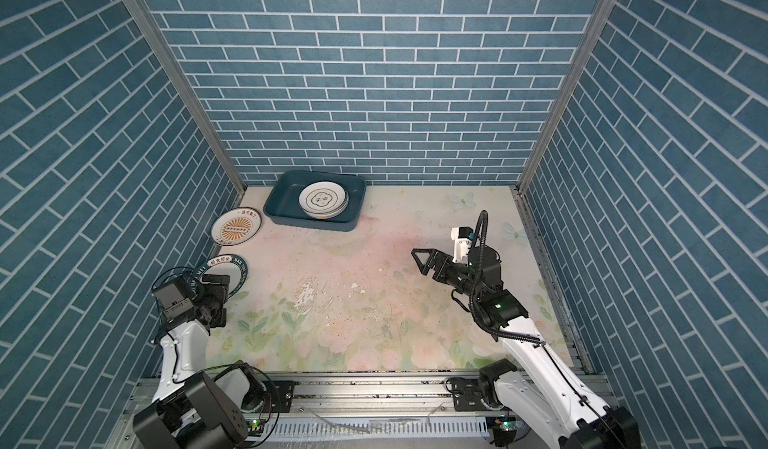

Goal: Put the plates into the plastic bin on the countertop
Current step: 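Withdraw the left gripper toward the remaining HAO SHI HAO WEI plate, then lower the left gripper to the rim of the HAO SHI HAO WEI plate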

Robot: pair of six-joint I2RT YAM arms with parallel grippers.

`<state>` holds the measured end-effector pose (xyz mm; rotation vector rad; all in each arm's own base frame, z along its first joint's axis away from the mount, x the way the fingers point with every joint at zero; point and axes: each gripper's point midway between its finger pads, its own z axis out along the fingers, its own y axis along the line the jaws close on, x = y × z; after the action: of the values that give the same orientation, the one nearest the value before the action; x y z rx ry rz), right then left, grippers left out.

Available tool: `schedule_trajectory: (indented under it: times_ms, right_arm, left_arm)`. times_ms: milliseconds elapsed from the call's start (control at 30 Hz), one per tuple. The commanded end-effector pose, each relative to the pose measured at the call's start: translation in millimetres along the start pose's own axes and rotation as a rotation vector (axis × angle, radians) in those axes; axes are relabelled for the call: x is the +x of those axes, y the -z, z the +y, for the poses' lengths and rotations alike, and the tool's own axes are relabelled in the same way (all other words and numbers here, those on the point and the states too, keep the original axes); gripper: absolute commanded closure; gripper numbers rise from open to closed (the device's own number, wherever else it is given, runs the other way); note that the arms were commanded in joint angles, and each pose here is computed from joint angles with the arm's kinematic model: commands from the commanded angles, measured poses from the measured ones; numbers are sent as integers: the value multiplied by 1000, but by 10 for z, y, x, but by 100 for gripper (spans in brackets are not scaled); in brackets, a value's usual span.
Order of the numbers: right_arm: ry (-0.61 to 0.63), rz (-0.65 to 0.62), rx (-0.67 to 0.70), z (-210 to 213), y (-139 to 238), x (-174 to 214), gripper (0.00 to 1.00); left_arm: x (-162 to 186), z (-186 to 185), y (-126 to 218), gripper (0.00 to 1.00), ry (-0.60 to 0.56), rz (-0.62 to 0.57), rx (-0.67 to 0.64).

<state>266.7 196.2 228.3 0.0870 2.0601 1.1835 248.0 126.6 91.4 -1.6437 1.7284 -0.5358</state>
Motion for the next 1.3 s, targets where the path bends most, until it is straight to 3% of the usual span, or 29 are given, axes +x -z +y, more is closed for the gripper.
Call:
schedule_trajectory:
  times_ms: [0, 367, 833, 967, 1267]
  right_arm:
    - [9, -14, -83, 265, -24, -114, 2]
    - [4, -7, -66, 277, -103, -115, 2]
    - [2, -17, -34, 244, -142, -118, 1]
    - [0, -19, -27, 229, -157, -123, 1]
    - [-3, -27, -11, 197, -156, -130, 1]
  left_arm:
    - [8, 64, -59, 2, 44, 1, 21]
    - [-15, 352, -197, 7, 128, -60, 13]
    - [-26, 548, -506, 10, 163, -18, -19]
    - [-10, 601, -619, 18, 197, 2, -25]
    - [54, 781, -677, 52, 241, -3, -54]
